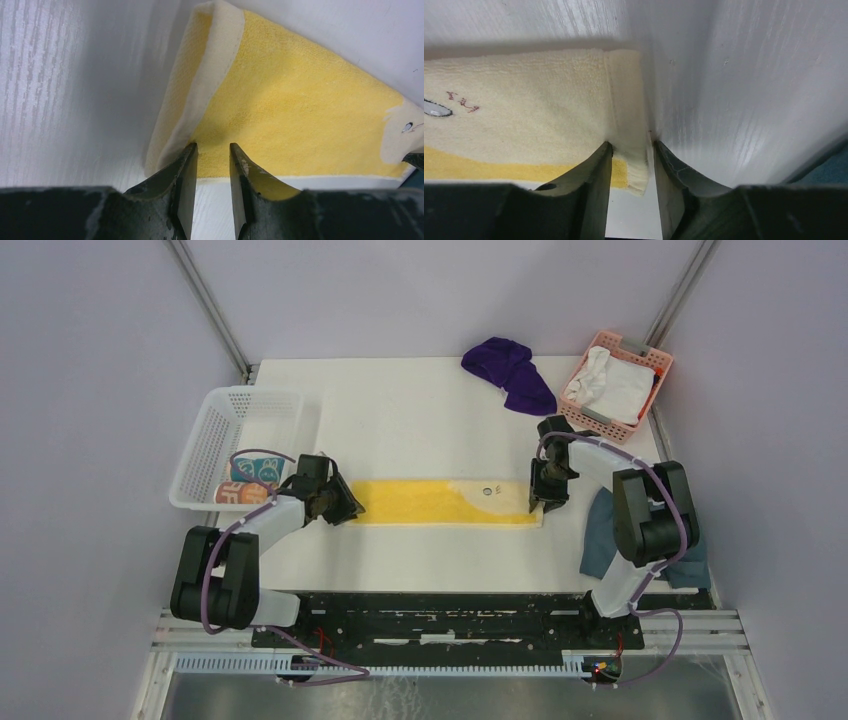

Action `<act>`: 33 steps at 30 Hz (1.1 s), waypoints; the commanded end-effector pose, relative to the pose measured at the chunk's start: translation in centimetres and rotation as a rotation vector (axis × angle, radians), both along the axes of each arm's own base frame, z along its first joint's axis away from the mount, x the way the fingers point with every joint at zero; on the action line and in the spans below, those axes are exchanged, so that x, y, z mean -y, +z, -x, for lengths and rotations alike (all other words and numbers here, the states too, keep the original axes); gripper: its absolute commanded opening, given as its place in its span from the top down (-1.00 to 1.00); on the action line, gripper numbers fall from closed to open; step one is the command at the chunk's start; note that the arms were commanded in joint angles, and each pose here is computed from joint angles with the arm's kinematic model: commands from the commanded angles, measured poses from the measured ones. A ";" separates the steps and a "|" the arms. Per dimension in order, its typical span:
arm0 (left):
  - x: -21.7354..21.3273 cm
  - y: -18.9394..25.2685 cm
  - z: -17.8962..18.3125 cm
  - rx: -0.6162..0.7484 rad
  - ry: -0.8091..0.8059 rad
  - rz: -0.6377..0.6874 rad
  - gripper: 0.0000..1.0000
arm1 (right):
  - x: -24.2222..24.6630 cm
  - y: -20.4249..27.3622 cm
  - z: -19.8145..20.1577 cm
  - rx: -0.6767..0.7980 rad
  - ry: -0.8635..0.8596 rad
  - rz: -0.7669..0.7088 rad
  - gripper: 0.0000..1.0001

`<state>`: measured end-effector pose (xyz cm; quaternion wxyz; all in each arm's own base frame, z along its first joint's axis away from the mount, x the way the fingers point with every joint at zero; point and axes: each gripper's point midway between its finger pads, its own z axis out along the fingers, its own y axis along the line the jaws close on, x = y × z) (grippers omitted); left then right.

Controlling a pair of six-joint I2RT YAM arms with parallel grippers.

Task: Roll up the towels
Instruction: Fold the towel at the center of the board.

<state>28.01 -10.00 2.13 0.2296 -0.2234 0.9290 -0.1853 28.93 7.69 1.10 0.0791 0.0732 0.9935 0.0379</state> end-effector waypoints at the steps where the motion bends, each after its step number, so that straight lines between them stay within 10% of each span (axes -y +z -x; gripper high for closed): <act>1: -0.6 0.3 -0.2 0.032 0.015 -0.021 0.24 | 1.6 -2.7 3.0 -0.123 0.003 0.090 0.22; 8: 0.8 1.5 -0.4 0.058 -0.008 0.045 0.19 | 4.6 -1.8 2.4 -0.111 -0.060 0.240 0.95; 18: 2.0 8.1 -1.9 0.235 -0.023 0.127 0.03 | 11.7 6.7 -1.5 0.099 -0.201 0.583 0.99; 33: 4.6 6.8 -2.0 0.210 -0.040 0.233 0.00 | -7.2 10.9 -2.4 0.215 0.188 0.082 0.99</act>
